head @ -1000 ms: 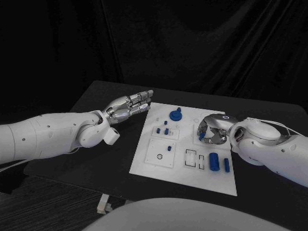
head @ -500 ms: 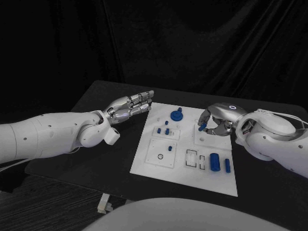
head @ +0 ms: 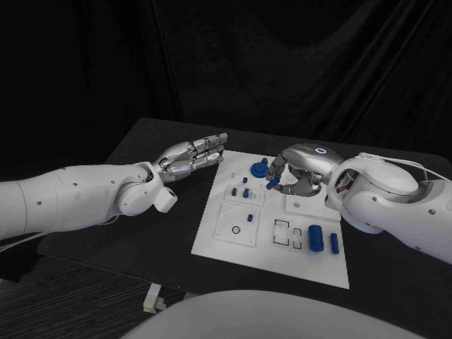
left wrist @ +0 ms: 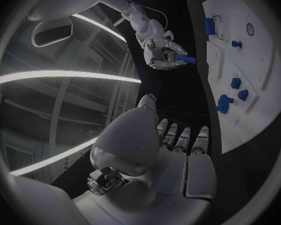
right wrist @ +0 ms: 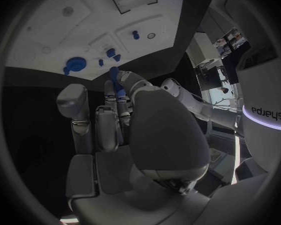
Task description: Assemble the parts on the task board
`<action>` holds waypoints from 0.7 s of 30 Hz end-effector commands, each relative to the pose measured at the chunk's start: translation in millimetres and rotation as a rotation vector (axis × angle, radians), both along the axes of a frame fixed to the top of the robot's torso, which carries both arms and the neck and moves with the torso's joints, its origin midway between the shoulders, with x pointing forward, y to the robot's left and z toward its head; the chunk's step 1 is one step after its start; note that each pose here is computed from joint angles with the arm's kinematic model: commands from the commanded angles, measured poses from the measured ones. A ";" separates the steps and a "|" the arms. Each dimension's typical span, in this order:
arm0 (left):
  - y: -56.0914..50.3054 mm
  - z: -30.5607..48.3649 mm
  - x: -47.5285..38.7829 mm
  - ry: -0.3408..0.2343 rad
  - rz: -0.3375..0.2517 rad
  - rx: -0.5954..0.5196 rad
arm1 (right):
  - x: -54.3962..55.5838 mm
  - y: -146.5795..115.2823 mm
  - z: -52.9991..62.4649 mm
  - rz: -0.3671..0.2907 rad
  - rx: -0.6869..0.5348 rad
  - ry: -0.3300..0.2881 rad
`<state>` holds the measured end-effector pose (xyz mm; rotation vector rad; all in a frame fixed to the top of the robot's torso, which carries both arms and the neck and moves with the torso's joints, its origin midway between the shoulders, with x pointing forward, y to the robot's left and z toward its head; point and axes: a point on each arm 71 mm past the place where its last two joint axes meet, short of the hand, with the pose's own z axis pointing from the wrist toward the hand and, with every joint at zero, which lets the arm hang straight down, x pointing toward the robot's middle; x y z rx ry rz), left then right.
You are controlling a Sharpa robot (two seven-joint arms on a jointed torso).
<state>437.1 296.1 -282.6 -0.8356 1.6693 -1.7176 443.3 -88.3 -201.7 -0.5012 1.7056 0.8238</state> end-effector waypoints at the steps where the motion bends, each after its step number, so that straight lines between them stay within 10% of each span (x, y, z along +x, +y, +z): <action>1: 0.3 5.8 -1.0 -0.056 -0.001 -0.062 | -4.8 7.6 -8.2 0.011 0.023 0.021; 21: 0.9 2.7 -0.8 -0.043 -0.007 -0.061 | -34.4 55.4 -60.3 0.110 0.029 0.121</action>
